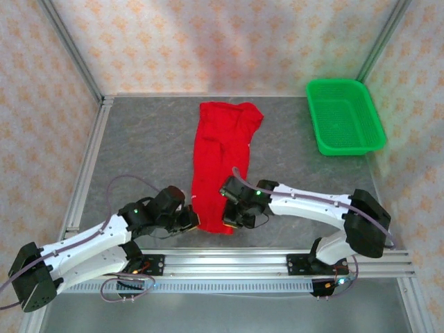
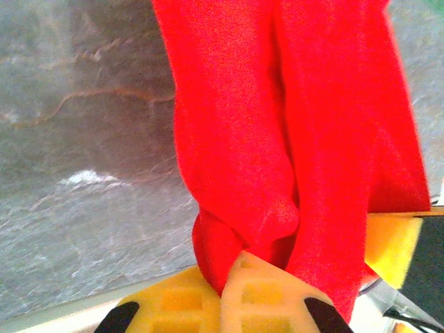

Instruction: Fold and stack the t-shirts

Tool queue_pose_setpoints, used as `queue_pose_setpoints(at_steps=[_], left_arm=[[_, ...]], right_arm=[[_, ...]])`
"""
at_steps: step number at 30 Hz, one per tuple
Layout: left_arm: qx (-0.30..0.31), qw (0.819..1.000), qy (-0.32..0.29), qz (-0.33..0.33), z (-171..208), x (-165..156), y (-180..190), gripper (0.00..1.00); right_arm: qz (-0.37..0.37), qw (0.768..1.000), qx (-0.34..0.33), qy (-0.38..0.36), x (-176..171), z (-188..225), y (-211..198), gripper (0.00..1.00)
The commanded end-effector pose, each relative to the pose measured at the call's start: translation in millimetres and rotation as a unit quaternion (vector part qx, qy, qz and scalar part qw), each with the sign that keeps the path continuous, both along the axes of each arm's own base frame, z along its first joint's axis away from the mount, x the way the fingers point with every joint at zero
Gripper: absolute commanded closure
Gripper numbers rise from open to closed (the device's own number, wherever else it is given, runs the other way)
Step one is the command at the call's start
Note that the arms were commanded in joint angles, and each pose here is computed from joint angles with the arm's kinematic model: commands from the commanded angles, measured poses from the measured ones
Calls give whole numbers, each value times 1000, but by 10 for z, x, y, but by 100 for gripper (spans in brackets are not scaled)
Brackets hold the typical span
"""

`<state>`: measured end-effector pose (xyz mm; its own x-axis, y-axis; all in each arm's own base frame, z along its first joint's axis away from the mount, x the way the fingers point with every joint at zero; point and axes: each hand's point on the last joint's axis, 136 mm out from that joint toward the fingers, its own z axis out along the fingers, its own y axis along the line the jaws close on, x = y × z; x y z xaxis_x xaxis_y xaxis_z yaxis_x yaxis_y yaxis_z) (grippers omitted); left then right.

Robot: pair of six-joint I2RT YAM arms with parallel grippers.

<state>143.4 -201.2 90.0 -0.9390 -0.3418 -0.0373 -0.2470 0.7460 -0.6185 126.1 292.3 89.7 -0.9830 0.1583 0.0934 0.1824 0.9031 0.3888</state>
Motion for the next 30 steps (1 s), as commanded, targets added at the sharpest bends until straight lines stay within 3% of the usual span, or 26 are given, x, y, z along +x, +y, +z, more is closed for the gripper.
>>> queue_pose_setpoints(at_steps=[1,12,20,30], left_arm=[[20,1000,-13,9,180,189,55,100],[29,998,-47,-12,679,1325,-67,100],[55,998,-31,-15,559,2097,58,100],[101,995,-16,-8,355,2640,344,100]], right_arm=[[-5,999,-47,-22,195,133,-310,100],[15,998,-54,-37,1211,513,-512,100],[29,997,-74,-20,1950,429,-656,100],[30,995,-95,-17,2591,271,-738,100]])
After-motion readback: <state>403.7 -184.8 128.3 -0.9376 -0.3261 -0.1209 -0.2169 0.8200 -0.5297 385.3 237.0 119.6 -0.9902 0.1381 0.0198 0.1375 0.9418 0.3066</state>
